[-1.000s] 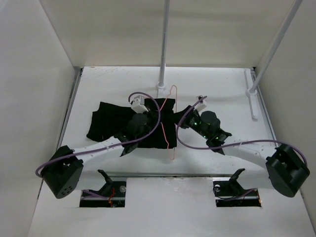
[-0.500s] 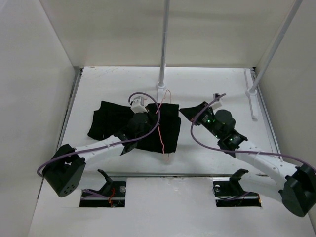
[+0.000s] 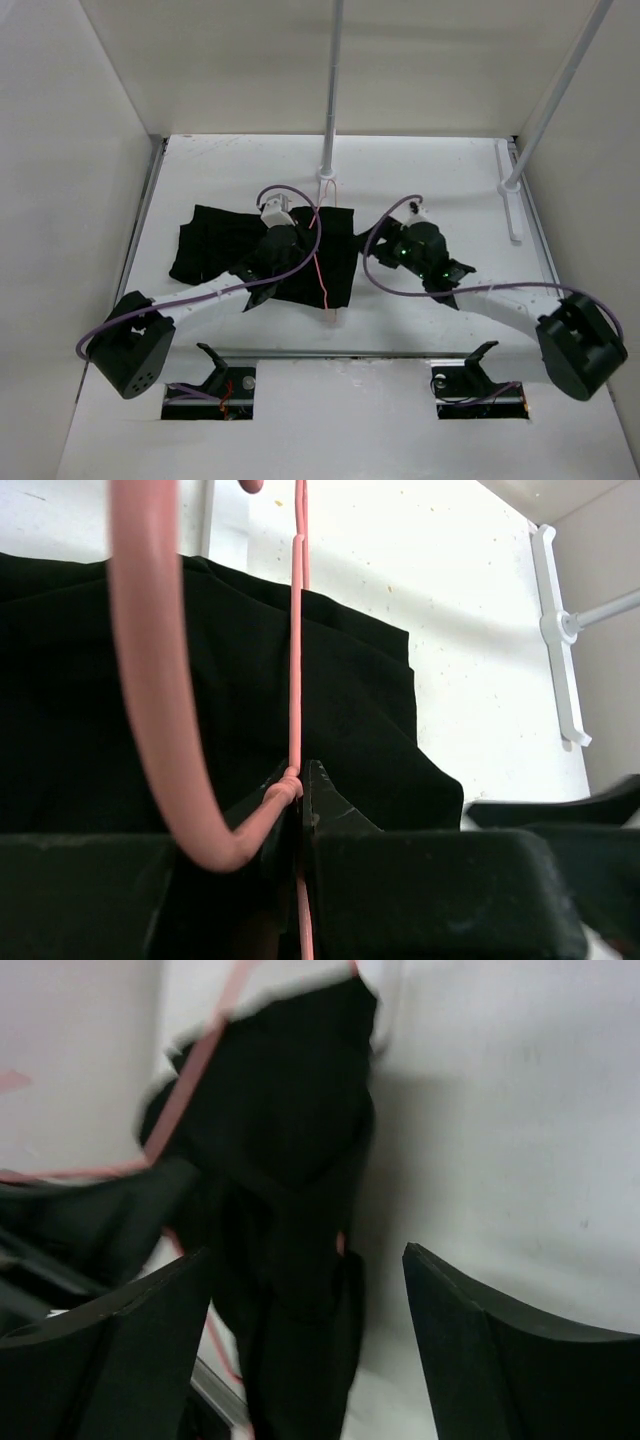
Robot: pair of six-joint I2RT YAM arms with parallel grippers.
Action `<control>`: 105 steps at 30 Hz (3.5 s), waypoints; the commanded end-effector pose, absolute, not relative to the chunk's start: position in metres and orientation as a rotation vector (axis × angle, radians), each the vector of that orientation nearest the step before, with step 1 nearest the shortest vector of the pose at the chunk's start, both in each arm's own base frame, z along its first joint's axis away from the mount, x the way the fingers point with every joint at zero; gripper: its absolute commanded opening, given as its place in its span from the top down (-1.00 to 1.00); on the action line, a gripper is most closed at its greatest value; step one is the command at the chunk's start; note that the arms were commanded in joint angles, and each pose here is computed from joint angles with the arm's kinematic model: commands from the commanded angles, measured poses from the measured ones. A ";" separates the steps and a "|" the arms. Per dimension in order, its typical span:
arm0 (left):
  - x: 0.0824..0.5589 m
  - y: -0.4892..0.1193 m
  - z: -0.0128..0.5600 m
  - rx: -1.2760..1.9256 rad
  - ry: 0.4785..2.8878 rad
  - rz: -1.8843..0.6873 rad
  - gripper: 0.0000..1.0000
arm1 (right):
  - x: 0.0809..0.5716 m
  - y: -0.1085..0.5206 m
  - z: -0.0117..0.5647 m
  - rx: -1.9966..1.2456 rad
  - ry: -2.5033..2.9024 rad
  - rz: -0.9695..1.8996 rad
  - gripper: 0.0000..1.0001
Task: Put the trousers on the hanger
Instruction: Place trousers on hanger
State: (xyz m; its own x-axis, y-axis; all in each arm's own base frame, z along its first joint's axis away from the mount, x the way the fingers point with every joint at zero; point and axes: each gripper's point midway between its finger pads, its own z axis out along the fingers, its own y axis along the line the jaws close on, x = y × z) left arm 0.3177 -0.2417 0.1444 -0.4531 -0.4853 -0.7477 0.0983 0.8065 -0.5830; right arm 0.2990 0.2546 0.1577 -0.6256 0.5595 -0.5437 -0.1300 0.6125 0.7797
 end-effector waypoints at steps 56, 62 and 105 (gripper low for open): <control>0.313 -0.270 0.242 -0.191 1.759 -0.790 0.94 | 0.271 0.142 0.245 0.266 1.823 0.566 -0.53; 0.313 -0.275 0.246 -0.158 1.753 -0.748 0.94 | 0.262 0.123 0.265 0.275 1.770 0.505 -0.67; 0.291 -0.298 0.280 -0.111 1.744 -0.838 0.87 | 0.235 0.340 0.266 -0.131 1.671 1.286 0.82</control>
